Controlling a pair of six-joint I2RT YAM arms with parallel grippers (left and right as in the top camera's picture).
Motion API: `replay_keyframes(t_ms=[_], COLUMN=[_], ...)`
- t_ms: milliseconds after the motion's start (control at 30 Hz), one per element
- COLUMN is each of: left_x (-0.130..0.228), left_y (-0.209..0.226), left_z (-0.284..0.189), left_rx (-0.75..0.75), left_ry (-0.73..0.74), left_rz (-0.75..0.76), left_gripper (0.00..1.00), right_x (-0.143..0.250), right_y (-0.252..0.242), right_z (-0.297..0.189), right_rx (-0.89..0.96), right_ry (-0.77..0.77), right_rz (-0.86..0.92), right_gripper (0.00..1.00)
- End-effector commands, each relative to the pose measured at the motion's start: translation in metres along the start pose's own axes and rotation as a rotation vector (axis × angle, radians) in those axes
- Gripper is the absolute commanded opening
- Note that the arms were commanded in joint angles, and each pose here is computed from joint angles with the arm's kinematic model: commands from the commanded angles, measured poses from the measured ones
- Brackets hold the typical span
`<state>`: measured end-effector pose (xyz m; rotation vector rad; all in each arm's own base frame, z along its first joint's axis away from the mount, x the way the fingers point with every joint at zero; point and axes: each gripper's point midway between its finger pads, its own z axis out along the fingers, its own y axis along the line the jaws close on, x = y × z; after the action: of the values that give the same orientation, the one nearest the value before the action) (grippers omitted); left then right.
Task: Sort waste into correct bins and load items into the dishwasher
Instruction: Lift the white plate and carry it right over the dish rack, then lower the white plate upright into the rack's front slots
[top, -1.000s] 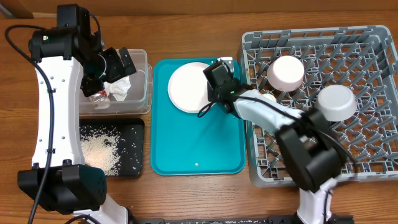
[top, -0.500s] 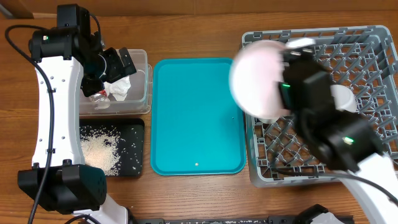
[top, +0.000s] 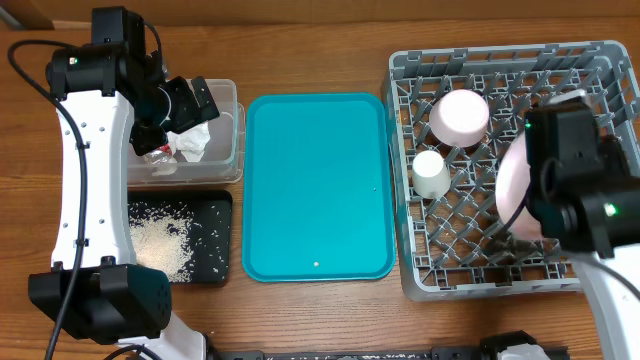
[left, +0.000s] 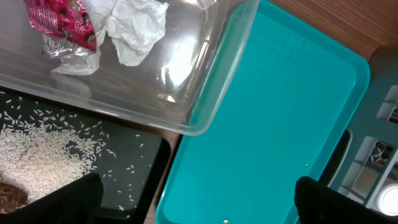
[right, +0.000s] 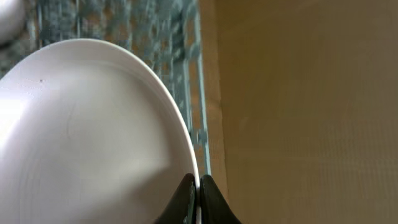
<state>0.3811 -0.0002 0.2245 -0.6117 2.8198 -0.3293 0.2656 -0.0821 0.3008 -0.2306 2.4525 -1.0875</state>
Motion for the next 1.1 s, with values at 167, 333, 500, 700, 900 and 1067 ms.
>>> replay_keyframes(t_ms=[167, 333, 500, 700, 900, 1067], left_x=[-0.003, -0.003, -0.003, -0.003, -0.003, -0.003], left_y=[-0.005, -0.005, -0.005, -0.005, -0.005, -0.005], left_z=[-0.005, -0.005, -0.005, -0.005, -0.005, -0.005], left_rx=[0.018, 0.018, 0.018, 0.018, 0.018, 0.018], left_ry=[-0.015, -0.015, -0.015, -0.015, -0.015, -0.015], left_rz=[-0.009, -0.009, -0.009, -0.009, -0.009, -0.009], left_gripper=[1.0, 1.0, 1.0, 1.0, 1.0, 1.0], right_x=[0.003, -0.003, -0.015, -0.021, -0.038, -0.058], right_y=[0.033, 0.053, 0.08, 0.099, 0.118, 0.135], right_z=[0.031, 0.04, 0.035, 0.027, 0.023, 0.017], right_rx=[-0.043, -0.077, -0.155, -0.216, -0.31, -0.4], right_ry=[0.161, 0.183, 0.14, 0.102, 0.029, -0.057], right_rz=[-0.217, -0.275, -0.308, -0.335, -0.282, -0.22], right_gripper=[0.04, 0.04, 0.04, 0.04, 0.04, 0.09])
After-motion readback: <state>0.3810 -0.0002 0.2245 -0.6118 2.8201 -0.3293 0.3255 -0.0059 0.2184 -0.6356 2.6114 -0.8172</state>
